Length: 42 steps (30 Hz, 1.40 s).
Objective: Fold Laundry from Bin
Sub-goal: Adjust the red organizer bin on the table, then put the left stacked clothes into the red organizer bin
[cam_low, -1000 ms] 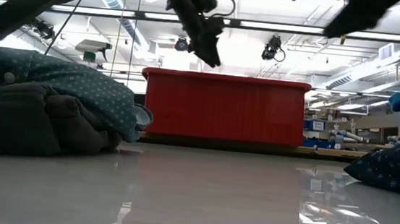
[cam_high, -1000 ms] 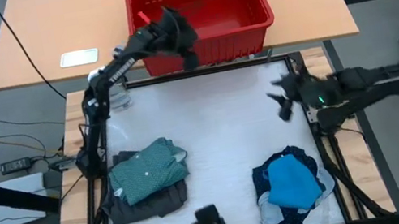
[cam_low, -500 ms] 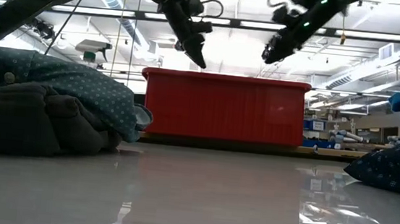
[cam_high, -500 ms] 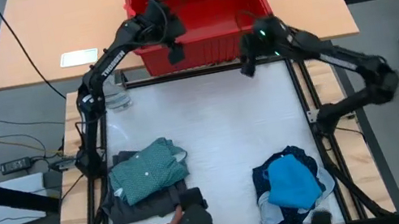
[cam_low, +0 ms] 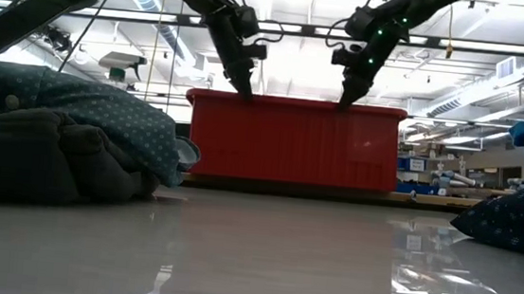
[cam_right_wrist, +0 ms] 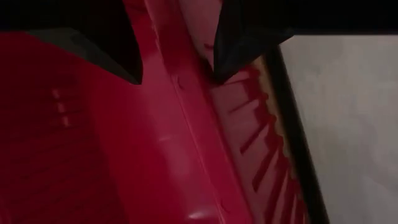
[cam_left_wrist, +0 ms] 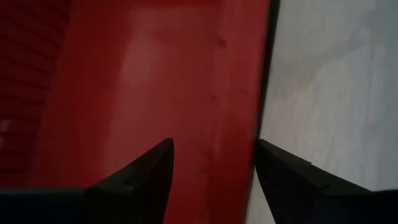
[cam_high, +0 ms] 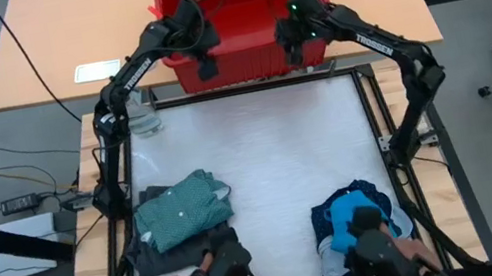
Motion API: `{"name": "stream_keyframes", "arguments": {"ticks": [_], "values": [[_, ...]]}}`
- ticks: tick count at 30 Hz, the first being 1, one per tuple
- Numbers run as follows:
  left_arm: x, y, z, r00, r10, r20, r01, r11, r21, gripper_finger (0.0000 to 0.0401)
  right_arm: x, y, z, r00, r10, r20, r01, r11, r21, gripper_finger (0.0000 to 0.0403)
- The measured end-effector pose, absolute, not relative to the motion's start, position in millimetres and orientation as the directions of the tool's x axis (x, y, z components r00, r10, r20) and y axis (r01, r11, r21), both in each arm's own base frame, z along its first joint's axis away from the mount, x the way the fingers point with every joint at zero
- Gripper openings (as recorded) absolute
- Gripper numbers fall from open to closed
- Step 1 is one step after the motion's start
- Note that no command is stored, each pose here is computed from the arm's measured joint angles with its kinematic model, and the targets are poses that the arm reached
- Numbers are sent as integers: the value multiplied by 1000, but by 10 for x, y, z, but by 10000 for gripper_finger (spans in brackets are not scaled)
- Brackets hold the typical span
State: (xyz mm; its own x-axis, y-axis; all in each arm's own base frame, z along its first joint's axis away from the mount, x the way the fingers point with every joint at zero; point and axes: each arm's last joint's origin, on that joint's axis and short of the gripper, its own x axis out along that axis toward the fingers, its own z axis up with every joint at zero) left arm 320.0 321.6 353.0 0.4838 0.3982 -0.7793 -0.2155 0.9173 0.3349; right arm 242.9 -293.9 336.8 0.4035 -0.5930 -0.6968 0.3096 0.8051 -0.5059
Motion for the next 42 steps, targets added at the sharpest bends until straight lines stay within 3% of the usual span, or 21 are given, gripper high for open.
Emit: {"name": "stream_keyframes", "arguments": {"ticks": [4,8,15,23,29,38,42], "values": [[3183,3215,3438,456,352,-817,-190,936,297,208,2459,-3012,3351,377,-584,-719,289,812,-508,202],[3167,3195,3408,446,312,-839,-176,950,259,182,2422,-3007,3219,323,-500,-804,299,860,-415,202],[3161,2899,3315,402,30,-915,-203,978,-57,156,2374,-2613,3195,336,-198,-921,350,934,-73,202],[3364,2352,3283,263,-130,-956,-206,960,-187,156,2352,-2043,3269,282,36,-959,326,936,131,202],[3565,1858,3464,295,-117,-948,-151,974,-167,157,2291,-1722,3274,289,47,-956,350,925,151,202],[3312,1445,4025,374,67,-925,-384,919,-89,168,2050,-1460,3847,583,-183,-792,463,875,139,201],[3107,1179,4308,428,108,-897,-495,859,-132,169,2036,-1372,4001,696,-163,-699,432,873,227,202]]}}
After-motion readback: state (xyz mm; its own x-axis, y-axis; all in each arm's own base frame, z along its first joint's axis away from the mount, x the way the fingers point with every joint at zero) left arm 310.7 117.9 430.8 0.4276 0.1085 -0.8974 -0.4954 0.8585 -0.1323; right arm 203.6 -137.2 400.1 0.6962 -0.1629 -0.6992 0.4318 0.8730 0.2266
